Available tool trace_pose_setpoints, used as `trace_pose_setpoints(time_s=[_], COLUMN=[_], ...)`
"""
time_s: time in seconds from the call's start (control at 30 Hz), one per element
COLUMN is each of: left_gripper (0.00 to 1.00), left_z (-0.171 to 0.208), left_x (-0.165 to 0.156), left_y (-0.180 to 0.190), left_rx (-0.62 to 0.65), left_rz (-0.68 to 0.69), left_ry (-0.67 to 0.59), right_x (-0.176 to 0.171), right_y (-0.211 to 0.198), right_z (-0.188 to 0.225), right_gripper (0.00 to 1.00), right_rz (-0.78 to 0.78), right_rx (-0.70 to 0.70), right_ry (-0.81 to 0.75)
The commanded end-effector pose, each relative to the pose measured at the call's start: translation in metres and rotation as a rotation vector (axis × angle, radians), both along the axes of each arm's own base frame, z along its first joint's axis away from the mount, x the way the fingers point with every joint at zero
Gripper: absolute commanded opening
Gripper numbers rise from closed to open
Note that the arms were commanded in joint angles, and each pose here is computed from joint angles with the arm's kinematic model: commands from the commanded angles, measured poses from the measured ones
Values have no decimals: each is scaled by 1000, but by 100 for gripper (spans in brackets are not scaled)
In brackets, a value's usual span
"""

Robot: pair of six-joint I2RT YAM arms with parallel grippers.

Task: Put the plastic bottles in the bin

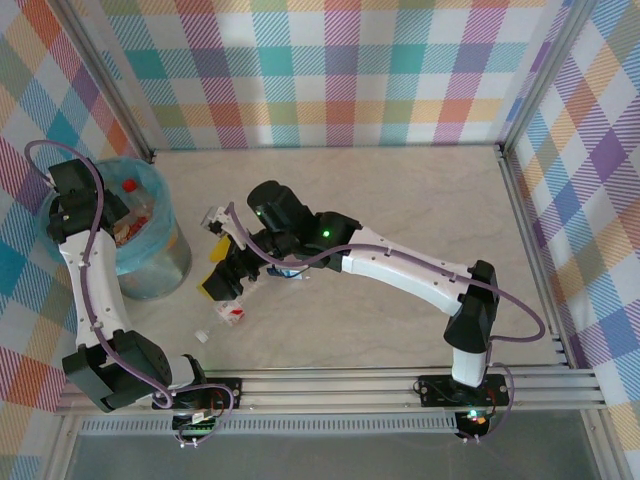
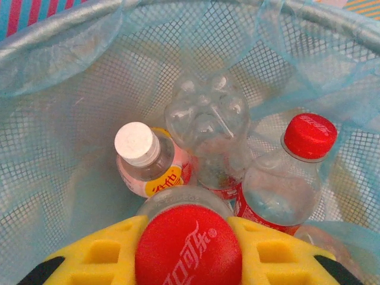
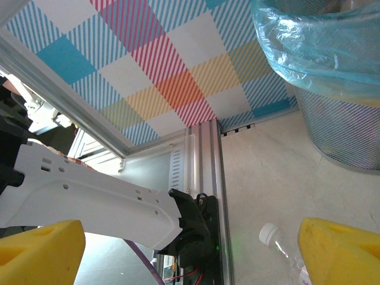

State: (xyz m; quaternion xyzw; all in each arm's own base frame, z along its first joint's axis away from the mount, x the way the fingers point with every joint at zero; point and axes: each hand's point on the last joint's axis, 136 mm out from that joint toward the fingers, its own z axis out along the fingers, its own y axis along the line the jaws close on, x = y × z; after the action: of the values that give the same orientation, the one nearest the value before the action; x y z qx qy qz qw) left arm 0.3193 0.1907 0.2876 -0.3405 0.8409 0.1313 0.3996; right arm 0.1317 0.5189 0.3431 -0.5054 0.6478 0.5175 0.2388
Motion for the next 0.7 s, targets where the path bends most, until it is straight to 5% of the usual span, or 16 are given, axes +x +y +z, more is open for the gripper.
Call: trace_pose_setpoints(time_s=[0.0, 0.17, 0.23, 0.4, 0.67], left_gripper=[4, 50, 61, 74, 75], left_z=[-48, -18, 4, 76, 152], left_x=[-12, -10, -13, -32, -63], left_y=[-9, -16, -20, -31, -85], left_rx=[-121, -128, -114, -47, -73], left_rz=[-15, -42, -46, -55, -217], left_ry=[147, 76, 27, -114, -343], right_x=[-1, -1, -1, 0, 7], right_y=[1, -1, -1, -2, -9], right_z=[8, 12, 15, 20, 19], right_gripper=[92, 92, 92, 92, 94], right_rz=[16, 14, 12, 5, -39], right_rx=[12, 18, 27, 42, 21], right_ry=[-5, -7, -13, -28, -87])
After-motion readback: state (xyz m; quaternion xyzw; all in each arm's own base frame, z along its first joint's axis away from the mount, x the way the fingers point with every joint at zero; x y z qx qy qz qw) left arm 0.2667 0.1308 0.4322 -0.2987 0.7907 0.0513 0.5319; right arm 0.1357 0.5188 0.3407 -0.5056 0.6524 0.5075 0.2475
